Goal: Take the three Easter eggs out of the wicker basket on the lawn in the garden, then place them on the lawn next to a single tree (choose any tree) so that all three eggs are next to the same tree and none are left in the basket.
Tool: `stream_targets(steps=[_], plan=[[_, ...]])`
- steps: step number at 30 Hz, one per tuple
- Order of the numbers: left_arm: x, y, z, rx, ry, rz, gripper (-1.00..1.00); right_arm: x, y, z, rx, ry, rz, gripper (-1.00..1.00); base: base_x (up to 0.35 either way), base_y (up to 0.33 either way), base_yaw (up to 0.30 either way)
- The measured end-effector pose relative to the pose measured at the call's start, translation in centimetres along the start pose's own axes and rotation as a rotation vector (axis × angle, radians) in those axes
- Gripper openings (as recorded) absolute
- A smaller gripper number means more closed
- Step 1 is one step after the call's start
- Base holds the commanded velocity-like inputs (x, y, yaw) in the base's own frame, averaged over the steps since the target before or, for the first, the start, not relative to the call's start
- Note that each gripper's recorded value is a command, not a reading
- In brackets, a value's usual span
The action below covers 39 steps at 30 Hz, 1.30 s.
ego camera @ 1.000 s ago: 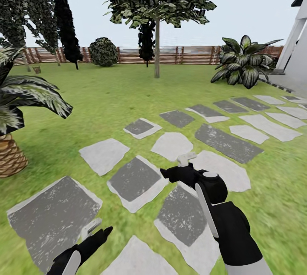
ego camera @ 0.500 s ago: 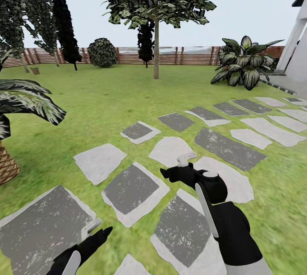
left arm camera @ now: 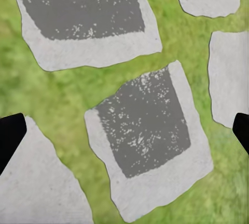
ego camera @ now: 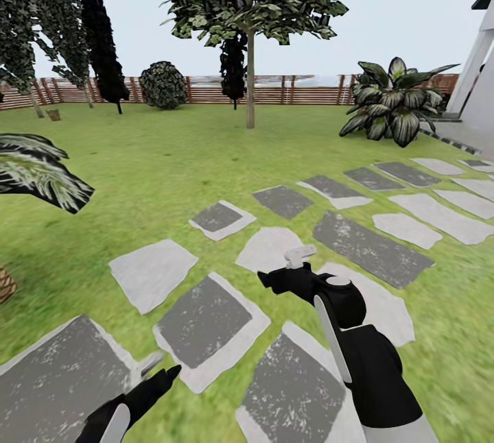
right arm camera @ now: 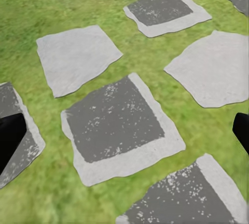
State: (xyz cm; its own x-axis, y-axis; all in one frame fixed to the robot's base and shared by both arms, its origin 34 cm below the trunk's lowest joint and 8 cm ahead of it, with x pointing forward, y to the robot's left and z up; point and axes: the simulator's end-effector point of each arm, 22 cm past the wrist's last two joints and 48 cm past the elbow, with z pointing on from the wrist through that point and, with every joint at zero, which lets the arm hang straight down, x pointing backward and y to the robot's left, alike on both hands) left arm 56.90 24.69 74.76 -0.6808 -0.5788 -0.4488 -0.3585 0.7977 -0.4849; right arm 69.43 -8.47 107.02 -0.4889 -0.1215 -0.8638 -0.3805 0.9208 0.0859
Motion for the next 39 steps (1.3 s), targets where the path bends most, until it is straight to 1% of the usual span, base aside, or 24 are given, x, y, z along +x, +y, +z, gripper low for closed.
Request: stream_targets(steps=[28, 39], plan=[[-0.3, -0.7, -2.4, 0.000, 0.001, 0.000, 1.00, -1.5, 0.5, -1.9, 0.001, 0.002, 0.000, 1.00, 0.334, -0.084, 0.003], [-0.3, -1.0, -3.2, 0.002, 0.001, 0.000, 1.00, -1.8, 0.7, -2.6, 0.001, 0.003, 0.000, 1.00, 0.334, -0.084, 0.140]])
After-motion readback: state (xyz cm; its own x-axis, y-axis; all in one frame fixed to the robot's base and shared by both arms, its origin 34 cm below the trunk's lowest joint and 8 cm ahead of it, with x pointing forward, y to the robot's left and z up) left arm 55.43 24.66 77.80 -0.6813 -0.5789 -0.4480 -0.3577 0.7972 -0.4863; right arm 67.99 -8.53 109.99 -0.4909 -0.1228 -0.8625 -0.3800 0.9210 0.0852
